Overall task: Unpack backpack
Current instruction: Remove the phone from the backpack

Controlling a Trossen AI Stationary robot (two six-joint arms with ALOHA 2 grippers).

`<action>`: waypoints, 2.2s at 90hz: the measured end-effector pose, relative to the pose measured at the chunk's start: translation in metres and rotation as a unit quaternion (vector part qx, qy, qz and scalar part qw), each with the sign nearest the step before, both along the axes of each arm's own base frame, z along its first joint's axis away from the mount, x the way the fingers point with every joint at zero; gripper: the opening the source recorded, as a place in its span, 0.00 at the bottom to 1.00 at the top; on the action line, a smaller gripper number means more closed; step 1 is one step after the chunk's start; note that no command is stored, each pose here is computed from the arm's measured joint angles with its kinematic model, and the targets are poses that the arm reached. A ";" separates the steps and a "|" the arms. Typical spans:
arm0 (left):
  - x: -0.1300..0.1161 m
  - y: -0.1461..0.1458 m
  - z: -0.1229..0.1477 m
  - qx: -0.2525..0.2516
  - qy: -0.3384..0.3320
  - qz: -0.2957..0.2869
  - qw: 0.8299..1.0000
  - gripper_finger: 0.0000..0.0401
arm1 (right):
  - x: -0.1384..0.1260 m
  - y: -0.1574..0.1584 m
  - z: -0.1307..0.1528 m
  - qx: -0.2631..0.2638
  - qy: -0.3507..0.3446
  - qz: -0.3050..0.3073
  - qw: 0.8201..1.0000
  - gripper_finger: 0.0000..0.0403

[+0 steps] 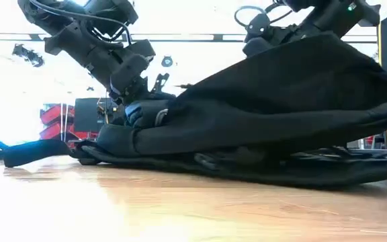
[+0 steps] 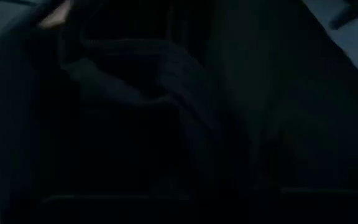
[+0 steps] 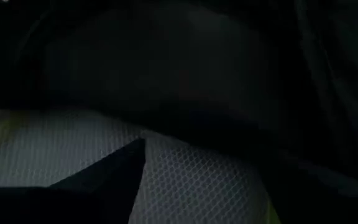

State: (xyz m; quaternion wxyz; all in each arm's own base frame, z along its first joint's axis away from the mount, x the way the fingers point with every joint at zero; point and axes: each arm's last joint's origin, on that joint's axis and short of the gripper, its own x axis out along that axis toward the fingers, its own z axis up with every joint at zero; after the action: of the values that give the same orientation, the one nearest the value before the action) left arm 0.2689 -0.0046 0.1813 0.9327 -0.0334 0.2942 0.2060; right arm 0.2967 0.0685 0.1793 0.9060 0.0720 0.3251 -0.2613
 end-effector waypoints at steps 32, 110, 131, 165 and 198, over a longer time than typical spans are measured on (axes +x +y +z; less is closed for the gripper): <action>-0.004 -0.003 0.023 0.047 -0.037 0.003 0.998 0.01 | -0.005 0.004 -0.003 0.009 0.024 0.007 1.000 0.75; -0.011 -0.011 0.071 0.283 -0.090 0.047 0.954 0.56 | -0.005 0.004 -0.003 0.017 0.020 0.000 1.000 0.76; -0.012 -0.022 0.074 0.324 -0.075 0.034 0.942 0.56 | -0.005 0.004 -0.004 0.017 0.021 0.000 1.000 0.76; -0.013 -0.061 0.079 0.347 -0.125 -0.099 0.924 0.56 | -0.005 0.004 -0.004 0.018 0.020 -0.002 1.000 0.77; 0.009 -0.091 0.023 0.326 -0.065 -0.213 0.919 0.56 | -0.005 0.004 -0.004 0.018 0.021 -0.002 1.000 0.77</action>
State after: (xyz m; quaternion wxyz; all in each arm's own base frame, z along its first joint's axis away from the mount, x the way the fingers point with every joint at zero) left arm 0.2784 -0.0953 0.2040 0.9309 0.3223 0.1494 0.0848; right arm 0.2917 0.0721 0.1756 0.8970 0.0839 0.3482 -0.2591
